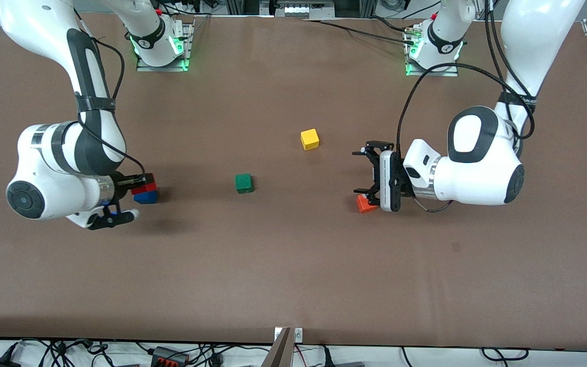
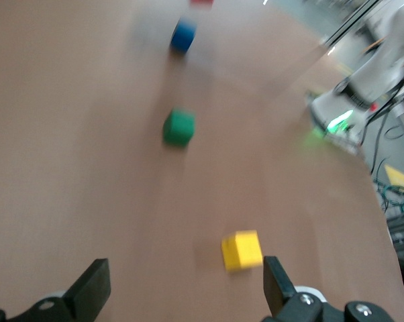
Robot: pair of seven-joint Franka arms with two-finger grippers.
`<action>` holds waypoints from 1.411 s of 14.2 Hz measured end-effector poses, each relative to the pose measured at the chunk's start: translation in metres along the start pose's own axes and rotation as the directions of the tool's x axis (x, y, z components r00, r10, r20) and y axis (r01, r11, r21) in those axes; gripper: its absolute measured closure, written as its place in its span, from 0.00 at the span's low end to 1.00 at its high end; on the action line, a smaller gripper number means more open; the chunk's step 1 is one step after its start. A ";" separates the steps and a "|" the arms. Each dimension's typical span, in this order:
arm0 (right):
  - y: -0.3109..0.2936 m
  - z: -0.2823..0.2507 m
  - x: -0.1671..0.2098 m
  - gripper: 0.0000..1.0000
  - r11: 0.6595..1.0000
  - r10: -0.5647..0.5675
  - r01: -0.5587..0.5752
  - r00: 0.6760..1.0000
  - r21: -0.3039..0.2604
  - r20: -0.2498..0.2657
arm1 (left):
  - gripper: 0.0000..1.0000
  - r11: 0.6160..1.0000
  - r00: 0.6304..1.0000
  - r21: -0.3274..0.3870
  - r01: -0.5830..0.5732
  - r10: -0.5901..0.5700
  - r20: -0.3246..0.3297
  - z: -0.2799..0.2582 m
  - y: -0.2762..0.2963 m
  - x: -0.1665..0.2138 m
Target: Pass red block to right arm, stack on blue
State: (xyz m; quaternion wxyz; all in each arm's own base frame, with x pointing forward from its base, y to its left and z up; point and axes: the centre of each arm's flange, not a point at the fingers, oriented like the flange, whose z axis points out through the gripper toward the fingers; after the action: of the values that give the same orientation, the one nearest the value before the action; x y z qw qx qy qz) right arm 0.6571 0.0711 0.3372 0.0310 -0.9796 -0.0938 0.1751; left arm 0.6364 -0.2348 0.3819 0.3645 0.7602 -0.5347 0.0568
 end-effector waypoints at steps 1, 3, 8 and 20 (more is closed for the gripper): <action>0.009 -0.001 -0.003 0.44 0.999 0.026 -0.027 0.999 -0.025 -0.029 | 0.00 0.999 0.997 0.031 0.045 -0.047 0.058 -0.007 -0.004 -0.007; 0.012 0.001 -0.012 0.44 0.994 0.080 -0.085 0.994 -0.069 -0.069 | 0.00 0.987 0.974 0.105 0.119 -0.136 0.181 -0.022 -0.010 -0.022; -0.010 0.025 -0.028 0.44 0.982 0.129 -0.146 0.981 -0.118 -0.145 | 0.00 0.882 0.817 0.383 0.276 -0.425 0.390 -0.067 -0.009 -0.038; 0.008 0.092 -0.039 0.44 0.979 0.137 -0.173 0.950 -0.110 -0.280 | 0.00 0.449 0.530 0.651 0.612 -0.844 0.085 -0.222 0.078 -0.017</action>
State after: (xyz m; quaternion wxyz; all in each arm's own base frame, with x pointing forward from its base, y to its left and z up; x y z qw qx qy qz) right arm 0.5901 0.0579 0.2636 -0.0355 -0.9985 -0.0228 0.0345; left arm 0.6303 -0.0978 0.5737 0.0006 0.9795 -0.1651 -0.1155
